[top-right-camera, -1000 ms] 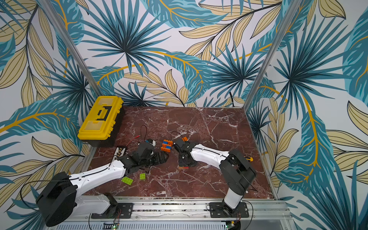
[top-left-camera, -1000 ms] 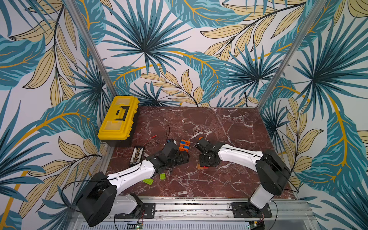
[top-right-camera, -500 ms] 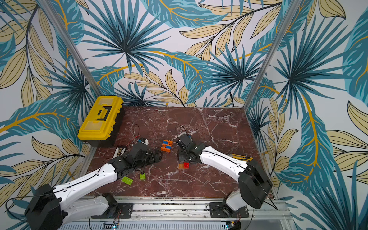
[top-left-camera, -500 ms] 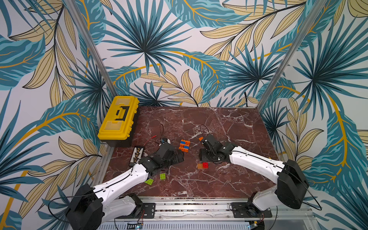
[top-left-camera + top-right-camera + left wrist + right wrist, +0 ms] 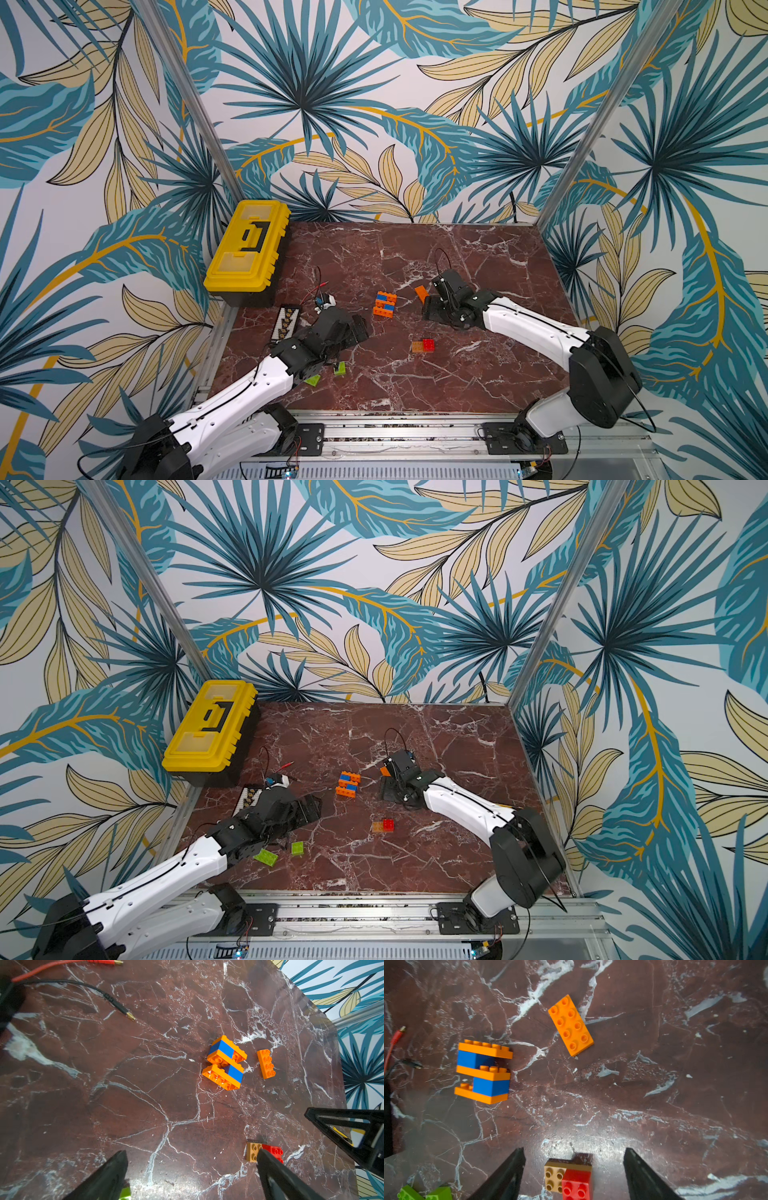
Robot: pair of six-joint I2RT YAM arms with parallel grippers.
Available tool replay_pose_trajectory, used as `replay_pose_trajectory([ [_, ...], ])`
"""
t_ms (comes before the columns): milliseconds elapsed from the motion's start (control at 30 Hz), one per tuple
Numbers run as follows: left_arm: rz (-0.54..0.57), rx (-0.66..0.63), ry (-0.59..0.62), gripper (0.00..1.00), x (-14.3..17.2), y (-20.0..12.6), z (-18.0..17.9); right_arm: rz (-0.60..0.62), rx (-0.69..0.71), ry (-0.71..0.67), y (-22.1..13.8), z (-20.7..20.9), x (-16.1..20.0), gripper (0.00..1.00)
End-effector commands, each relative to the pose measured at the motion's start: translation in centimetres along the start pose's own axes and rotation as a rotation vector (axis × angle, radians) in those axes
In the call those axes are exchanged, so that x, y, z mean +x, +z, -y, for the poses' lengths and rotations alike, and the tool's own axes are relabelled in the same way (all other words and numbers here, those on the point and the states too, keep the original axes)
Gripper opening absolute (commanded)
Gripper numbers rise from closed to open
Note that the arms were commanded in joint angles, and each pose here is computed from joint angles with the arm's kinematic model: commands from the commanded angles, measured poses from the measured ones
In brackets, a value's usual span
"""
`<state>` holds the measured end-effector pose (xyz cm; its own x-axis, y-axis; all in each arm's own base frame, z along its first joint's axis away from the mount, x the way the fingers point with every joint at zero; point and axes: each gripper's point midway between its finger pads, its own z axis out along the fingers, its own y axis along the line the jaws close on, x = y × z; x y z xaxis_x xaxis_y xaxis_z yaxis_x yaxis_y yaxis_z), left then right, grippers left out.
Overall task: Assemble the number 5 with lego
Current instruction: Assemble the lego brick with the lego brick, then pick up the lego brick from the center of the board.
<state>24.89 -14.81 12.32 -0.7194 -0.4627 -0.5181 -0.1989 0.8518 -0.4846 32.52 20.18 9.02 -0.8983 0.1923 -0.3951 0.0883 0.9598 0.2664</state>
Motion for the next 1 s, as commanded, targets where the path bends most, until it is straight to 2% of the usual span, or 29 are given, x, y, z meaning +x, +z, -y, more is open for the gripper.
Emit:
replay_pose_trajectory([
  [0, 0.045, -0.142, -0.081, 1.0, -0.3, -0.9, -3.6, -0.103, -0.109, -0.03, 0.6, -2.9, 1.1, 0.74],
  [67, 0.065, -0.216, -0.126, 1.0, -0.4, -1.7, -5.7, -0.112, -0.134, -0.018, 0.8, -3.8, 1.4, 0.73],
  [233, 0.096, -0.461, -0.248, 1.0, 0.6, -4.9, -11.7, -0.102, -0.197, -0.098, -0.1, -6.6, 2.3, 0.74],
  [400, 0.038, -0.571, -0.35, 1.0, 3.1, -6.0, -14.3, -0.114, -0.245, -0.214, -0.9, -9.7, 4.4, 0.78],
  [600, -0.026, -0.602, -0.429, 0.98, 5.4, -5.5, -15.5, -0.105, -0.306, -0.35, -1.9, -13.1, 7.0, 0.81],
  [733, -0.036, -0.645, -0.469, 0.89, 6.3, -5.5, -16.5, -0.058, -0.318, -0.399, -2.6, -14.0, 7.0, 0.82],
  [900, -0.06, -0.594, -0.474, 0.72, 6.3, -3.7, -15.5, 0.004, -0.323, -0.399, -3.4, -13.8, 6.2, 0.82],
  [967, -0.067, -0.605, -0.468, 0.69, 6.1, -3.5, -15.3, 0.017, -0.315, -0.398, -3.6, -13.6, 6.1, 0.83],
])
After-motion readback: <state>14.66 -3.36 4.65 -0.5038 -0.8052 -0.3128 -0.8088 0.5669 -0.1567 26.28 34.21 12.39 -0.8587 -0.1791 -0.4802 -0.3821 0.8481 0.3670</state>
